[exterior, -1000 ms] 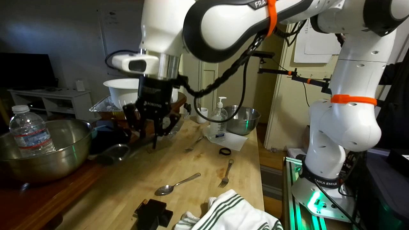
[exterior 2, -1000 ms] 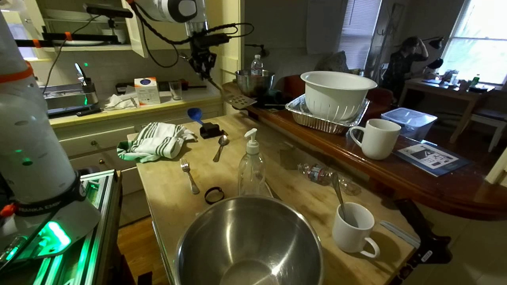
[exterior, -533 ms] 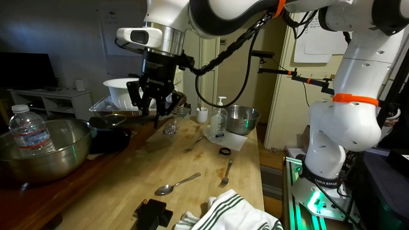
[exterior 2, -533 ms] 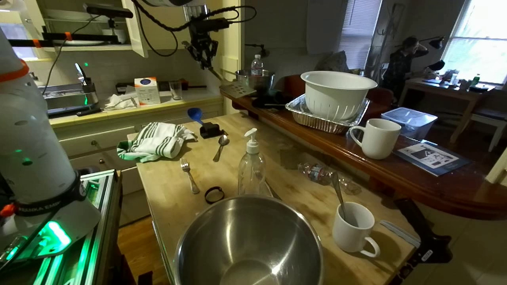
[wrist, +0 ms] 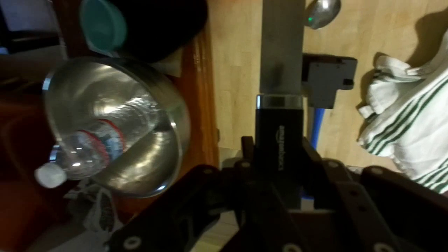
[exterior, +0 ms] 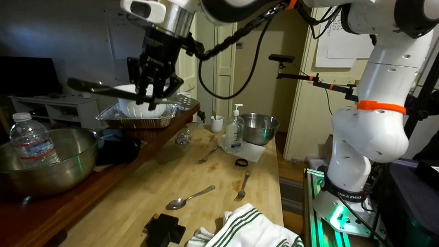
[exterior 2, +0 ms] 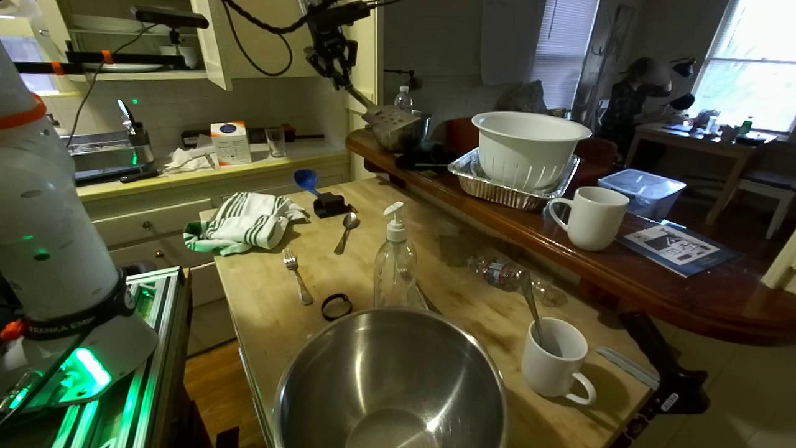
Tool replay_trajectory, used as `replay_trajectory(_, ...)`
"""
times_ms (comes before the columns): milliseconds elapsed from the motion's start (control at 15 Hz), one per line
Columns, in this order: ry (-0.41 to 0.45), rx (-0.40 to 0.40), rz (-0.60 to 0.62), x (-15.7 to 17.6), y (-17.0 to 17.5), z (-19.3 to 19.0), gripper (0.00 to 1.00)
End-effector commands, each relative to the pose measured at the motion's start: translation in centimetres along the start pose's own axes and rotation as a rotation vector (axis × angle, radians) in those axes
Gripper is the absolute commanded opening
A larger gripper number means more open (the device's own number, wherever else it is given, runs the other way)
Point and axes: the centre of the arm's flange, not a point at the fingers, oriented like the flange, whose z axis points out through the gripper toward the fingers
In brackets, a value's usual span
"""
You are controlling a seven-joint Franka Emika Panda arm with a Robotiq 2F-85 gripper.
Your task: Put the spatula inside the dish
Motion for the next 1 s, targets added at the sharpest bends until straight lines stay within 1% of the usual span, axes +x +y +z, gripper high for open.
replay_trajectory(0, -0.051, -0.178, 0.080, -1.1, 4.0, -6.7, 0.08)
replay_trajectory(133, -0.053, -0.269, 0.149, -2.7, 5.9, -10.3, 0.08)
replay_trajectory(200, -0.048, -0.303, 0.201, -3.9, 6.9, -11.8, 0.08)
replay_trajectory(267, -0.025, -0.318, 0.263, -5.4, 7.8, -12.9, 0.08)
replay_trajectory(333, -0.012, -0.335, 0.321, -6.6, 8.4, -13.2, 0.08)
replay_trajectory(400, -0.014, -0.364, 0.373, -7.2, 8.1, -12.9, 0.08)
replay_trajectory(467, -0.016, -0.317, 0.295, -6.5, 7.1, -13.2, 0.32)
replay_trajectory(533, -0.014, -0.330, 0.333, -7.4, 7.5, -13.4, 0.32)
replay_trajectory(667, -0.011, -0.336, 0.361, -7.9, 7.8, -13.0, 0.32)
replay_trajectory(733, -0.008, -0.334, 0.364, -7.8, 7.9, -12.8, 0.08)
replay_trajectory(867, 0.030, -0.421, 0.459, -8.7, 9.9, -14.0, 0.08)
replay_trajectory(933, 0.065, -0.446, 0.508, -10.2, 11.0, -15.2, 0.08)
